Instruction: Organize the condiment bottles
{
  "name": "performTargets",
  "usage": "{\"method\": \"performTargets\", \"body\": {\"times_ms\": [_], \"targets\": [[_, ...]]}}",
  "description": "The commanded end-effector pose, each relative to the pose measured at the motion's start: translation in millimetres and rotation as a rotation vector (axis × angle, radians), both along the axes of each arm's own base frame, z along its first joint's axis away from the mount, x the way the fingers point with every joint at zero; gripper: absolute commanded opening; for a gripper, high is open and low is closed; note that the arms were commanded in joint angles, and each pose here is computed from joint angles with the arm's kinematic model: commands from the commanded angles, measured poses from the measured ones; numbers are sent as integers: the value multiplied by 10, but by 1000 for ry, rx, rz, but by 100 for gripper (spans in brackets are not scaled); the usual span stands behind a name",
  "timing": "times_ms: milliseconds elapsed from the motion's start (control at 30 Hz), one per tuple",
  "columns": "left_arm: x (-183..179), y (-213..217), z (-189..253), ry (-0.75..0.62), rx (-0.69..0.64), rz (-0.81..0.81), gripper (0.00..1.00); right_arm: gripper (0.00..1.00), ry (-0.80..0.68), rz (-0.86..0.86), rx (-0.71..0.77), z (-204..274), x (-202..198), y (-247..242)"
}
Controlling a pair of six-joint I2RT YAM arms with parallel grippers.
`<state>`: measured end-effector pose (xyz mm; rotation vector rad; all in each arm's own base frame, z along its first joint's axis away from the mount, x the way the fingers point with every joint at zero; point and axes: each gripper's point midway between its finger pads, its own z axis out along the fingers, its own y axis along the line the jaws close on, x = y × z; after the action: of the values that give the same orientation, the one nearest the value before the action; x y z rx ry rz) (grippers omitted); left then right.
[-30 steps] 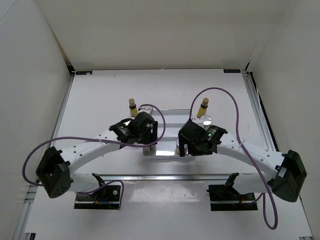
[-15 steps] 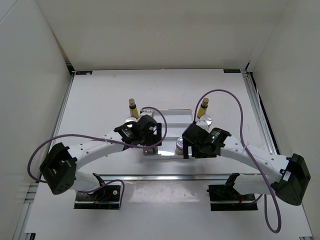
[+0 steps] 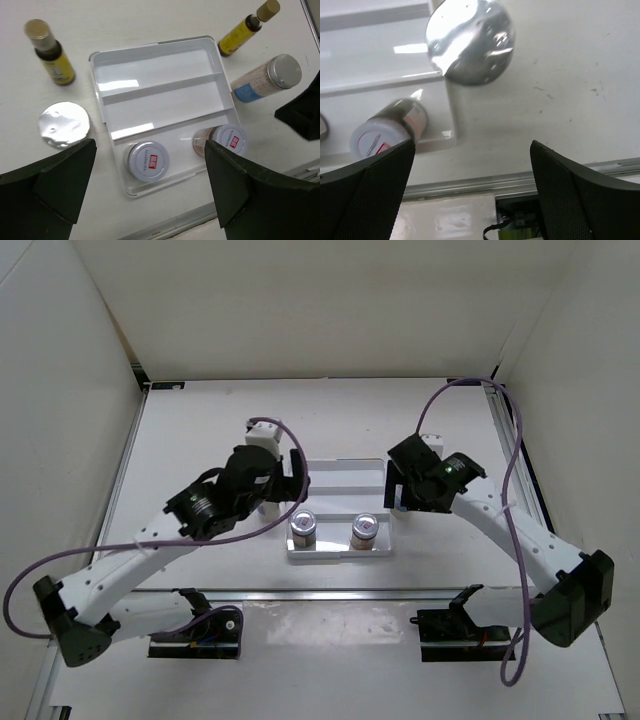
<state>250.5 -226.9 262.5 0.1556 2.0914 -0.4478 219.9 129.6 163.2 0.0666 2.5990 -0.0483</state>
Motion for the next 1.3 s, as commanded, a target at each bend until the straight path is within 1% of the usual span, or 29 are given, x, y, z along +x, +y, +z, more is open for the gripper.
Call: {"method": "performTargets", "body": {"times_ms": [0,33,100,133,167,233,267,300,467,567,600,633,667,700,767,800,900,933,967,1000,1100,1133,1267], "targets": [[-22,556,-91,-23,97,106,100,99,-10,60,5,90,258,-19],[-49,665,-196,-10,120,114,100,99,-10,65,10,93,307,-12],[-60,906,-133,-49,108,178,100,99,-1,53,5,79,442,-32],[-90,980,-193,-56,130,185,100,99,2,40,4,78,493,-43],[-118,1148,-139,-89,134,232,100,99,19,19,-6,29,556,-80],[-150,1287,-125,-115,131,275,100,99,16,20,10,49,659,-53],[-168,1362,-170,-122,144,300,100,99,49,20,16,-31,665,-36],[-195,1436,-133,-141,129,322,100,99,44,22,28,-27,725,-24],[-227,1538,-194,-152,152,341,100,89,96,26,15,-206,779,28],[-221,1538,-257,-141,179,332,100,80,120,15,8,-268,742,13],[-200,1521,-304,-126,197,330,100,73,120,15,8,-268,742,13],[-195,1517,-360,-114,211,328,100,69,124,11,-3,-271,729,-11],[-187,1510,-445,-96,233,324,100,59,117,-3,-12,-268,740,-32],[-198,1519,-461,-89,240,323,100,53,109,-8,-20,-229,755,-48],[-191,1510,-529,-72,251,325,100,43,73,-18,-26,-87,743,-103],[-185,1487,-563,-60,257,315,100,37,22,-9,-18,66,750,-75],[-191,1482,-603,-41,252,325,100,26,-88,-3,-51,364,760,-70],[-189,1457,-627,-30,245,322,100,20,-101,-3,-63,423,762,-73],[-196,1462,-663,-24,252,322,100,17,-140,5,-61,577,785,-62],[-190,1453,-683,-16,250,326,100,12,-153,10,-66,637,782,-45],[-176,1437,-731,1,258,329,100,7,-188,28,-39,815,810,23],[-176,1437,-731,1,258,329,100,7,-173,45,-15,801,788,76],[-143,1414,-777,19,291,321,100,7,-190,87,65,851,778,283]]}}
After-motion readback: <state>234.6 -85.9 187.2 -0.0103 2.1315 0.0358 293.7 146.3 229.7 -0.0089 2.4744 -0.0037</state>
